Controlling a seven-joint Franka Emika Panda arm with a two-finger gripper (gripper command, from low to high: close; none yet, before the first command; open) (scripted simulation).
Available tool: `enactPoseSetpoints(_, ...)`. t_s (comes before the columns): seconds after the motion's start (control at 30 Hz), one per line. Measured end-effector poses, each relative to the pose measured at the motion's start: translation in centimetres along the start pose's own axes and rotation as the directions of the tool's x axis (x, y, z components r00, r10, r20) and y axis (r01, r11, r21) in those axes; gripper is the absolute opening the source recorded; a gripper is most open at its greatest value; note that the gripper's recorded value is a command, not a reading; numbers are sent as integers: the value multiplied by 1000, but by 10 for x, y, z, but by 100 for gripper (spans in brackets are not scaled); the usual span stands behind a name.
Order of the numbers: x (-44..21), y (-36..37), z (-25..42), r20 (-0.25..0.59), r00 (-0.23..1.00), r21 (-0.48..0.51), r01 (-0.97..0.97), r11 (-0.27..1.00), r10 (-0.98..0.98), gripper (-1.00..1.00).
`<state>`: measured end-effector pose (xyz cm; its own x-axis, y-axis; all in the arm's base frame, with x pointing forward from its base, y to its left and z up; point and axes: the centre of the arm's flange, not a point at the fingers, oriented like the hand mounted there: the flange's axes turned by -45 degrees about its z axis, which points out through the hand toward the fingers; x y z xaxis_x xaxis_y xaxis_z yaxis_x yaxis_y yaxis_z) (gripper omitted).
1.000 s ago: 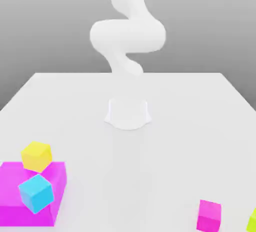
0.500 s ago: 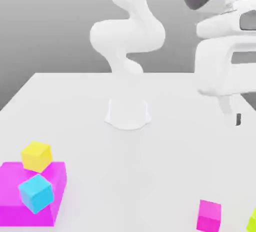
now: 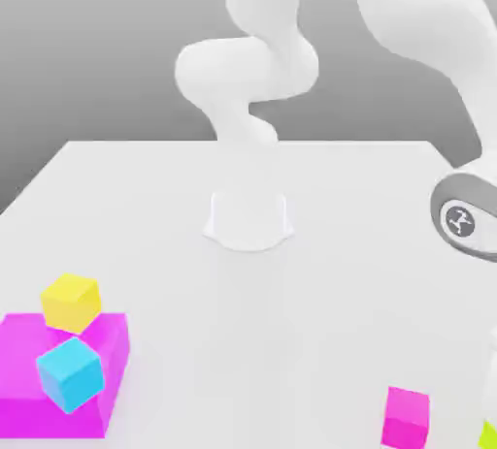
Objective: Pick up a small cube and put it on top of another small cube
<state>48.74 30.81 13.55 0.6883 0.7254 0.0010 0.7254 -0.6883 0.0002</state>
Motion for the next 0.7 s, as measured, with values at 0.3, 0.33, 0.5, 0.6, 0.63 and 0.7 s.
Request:
enactPoseSetpoints(0.3,0,0,-21,1,1000,1,1,1000,-1,-100)
enactPoseSetpoints(0.33,0,0,-35,1,1000,1,1,1000,-1,-100)
enactPoseSetpoints(0.5,-45,37,-83,-1,990,6,-138,990,138,-100)
enactPoseSetpoints(0.6,-84,62,-101,1,969,2,-249,969,249,-100)
enactPoseSetpoints(0.63,-91,66,-96,1,964,2,-267,964,267,-100)
enactPoseSetpoints(0.7,-95,69,-74,1,960,1,-281,960,281,-100)
